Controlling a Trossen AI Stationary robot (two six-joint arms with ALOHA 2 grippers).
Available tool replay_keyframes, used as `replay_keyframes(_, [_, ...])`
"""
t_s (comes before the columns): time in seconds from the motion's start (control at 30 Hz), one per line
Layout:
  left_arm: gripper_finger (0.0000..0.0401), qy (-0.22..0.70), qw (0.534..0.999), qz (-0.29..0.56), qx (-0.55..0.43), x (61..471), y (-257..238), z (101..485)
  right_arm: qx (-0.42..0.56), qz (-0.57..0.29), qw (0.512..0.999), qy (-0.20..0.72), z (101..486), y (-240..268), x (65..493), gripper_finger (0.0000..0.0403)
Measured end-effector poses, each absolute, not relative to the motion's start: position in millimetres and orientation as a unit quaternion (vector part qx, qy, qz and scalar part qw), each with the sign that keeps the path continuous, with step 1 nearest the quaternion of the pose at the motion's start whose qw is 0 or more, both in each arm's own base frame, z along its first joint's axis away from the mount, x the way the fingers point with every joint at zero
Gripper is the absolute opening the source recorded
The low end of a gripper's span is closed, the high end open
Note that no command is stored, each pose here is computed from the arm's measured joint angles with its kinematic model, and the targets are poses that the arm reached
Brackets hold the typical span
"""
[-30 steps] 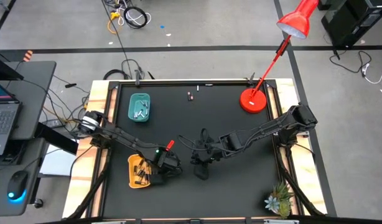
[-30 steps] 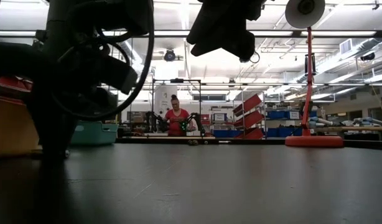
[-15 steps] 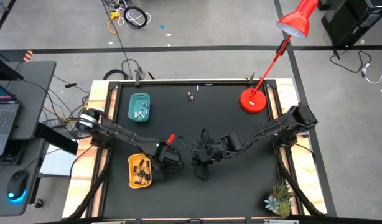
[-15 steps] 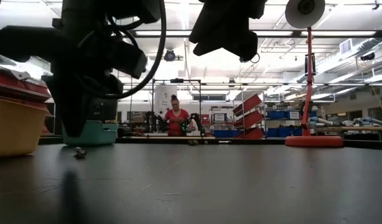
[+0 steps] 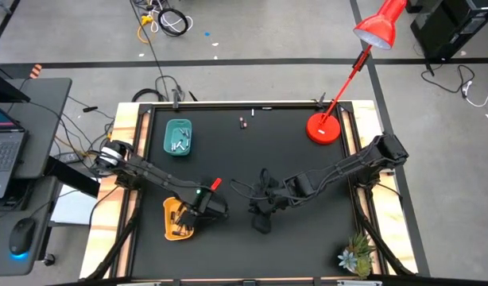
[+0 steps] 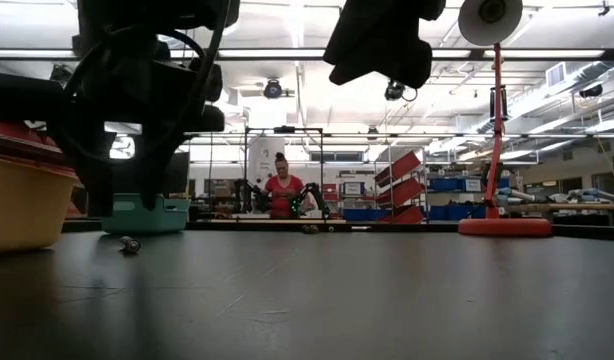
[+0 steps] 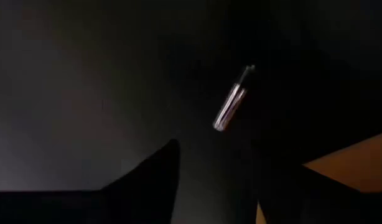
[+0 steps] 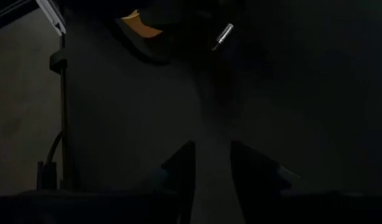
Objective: Sort batteries
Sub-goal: Put the white battery into the blue bin
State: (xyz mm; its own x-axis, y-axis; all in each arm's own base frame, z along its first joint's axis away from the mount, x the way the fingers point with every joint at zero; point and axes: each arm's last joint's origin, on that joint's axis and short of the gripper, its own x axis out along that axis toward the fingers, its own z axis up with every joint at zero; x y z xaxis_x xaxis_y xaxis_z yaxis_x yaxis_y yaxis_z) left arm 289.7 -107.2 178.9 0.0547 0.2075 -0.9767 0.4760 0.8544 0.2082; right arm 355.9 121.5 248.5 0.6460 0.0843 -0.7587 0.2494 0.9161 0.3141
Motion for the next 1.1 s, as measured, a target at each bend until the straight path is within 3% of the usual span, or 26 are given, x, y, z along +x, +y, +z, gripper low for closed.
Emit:
replay_keyframes(0.13, [0.0208,0.672,0.687,-0.121,0.247,292.3,-107.5,178.8,0.199,-0.048,0.885,0.417,248.6,121.4,356.0,0.0109])
replay_keyframes(0.53, [0.0181,0.633,0.715,-0.172,0.243,304.8,-105.9,178.1,0.204,-0.054,0.888,0.409,249.7,114.8,359.2,0.0109])
replay_keyframes(0.83, [0.0175,0.661,0.675,-0.202,0.258,306.7,-101.8,148.3,0.203,-0.055,0.889,0.407,250.4,112.2,360.0,0.0109])
replay_keyframes(0.93, [0.0136,0.663,0.664,-0.214,0.272,308.8,-102.8,140.0,0.202,-0.055,0.889,0.408,250.2,112.2,359.8,0.0109])
replay_keyframes(1.03, [0.0052,0.660,0.662,-0.213,0.283,310.3,-103.3,136.8,0.199,-0.058,0.885,0.416,248.9,111.7,358.4,0.0109])
replay_keyframes(1.1, [0.0022,0.657,0.668,-0.211,0.279,311.5,-103.5,136.8,0.196,-0.061,0.882,0.424,247.8,111.3,357.1,0.0109])
